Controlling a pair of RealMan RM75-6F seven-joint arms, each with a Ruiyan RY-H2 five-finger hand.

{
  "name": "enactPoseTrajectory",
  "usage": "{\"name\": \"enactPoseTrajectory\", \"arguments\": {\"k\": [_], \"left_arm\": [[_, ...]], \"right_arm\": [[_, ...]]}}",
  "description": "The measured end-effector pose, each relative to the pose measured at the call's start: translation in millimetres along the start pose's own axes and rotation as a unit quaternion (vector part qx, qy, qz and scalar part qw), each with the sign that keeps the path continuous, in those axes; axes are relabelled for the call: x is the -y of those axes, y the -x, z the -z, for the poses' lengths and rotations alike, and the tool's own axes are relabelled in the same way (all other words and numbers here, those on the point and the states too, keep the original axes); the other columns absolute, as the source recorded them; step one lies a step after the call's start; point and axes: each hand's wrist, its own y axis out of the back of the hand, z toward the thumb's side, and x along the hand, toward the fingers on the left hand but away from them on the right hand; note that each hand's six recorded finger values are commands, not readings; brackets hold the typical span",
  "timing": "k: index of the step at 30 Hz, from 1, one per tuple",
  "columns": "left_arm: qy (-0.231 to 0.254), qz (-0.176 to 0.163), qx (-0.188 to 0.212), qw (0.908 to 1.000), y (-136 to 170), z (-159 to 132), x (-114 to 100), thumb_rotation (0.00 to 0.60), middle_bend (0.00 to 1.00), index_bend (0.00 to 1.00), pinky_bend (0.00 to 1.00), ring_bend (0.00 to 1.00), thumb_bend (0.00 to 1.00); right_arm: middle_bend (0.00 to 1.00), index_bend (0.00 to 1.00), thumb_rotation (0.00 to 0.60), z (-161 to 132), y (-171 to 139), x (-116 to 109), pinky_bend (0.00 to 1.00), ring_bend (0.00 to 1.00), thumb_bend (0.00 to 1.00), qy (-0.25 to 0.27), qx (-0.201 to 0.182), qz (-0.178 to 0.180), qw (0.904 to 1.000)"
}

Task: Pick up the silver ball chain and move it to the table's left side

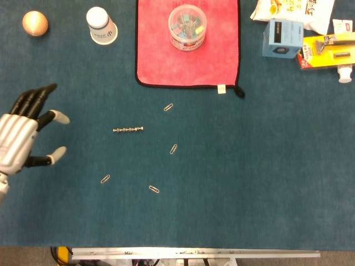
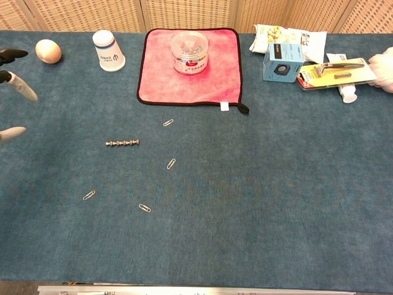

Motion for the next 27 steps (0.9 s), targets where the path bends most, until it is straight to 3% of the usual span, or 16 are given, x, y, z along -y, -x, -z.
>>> {"name": "enactPoseTrajectory", "arguments": {"k": [11,27], "left_arm": [[-0.018,0.019,-0.005,0.9996,-32,-24,25,0.600,0.00,0.34,0.05,0.00,0.23],[-0.048,0.069,-0.033,0.9959,-70,-35,52,0.600,0.00,0.30,0.05,0.00,0.23]], "right_arm": [[0.06,0.06,0.600,9,0,-7,0.00,0.00,0.00,0.013,0.010,0.007,0.9998],[0.06,0.07,0.600,13,2,-9,0.00,0.00,0.00,0.018,0.015,0.007,0.9997]]}}
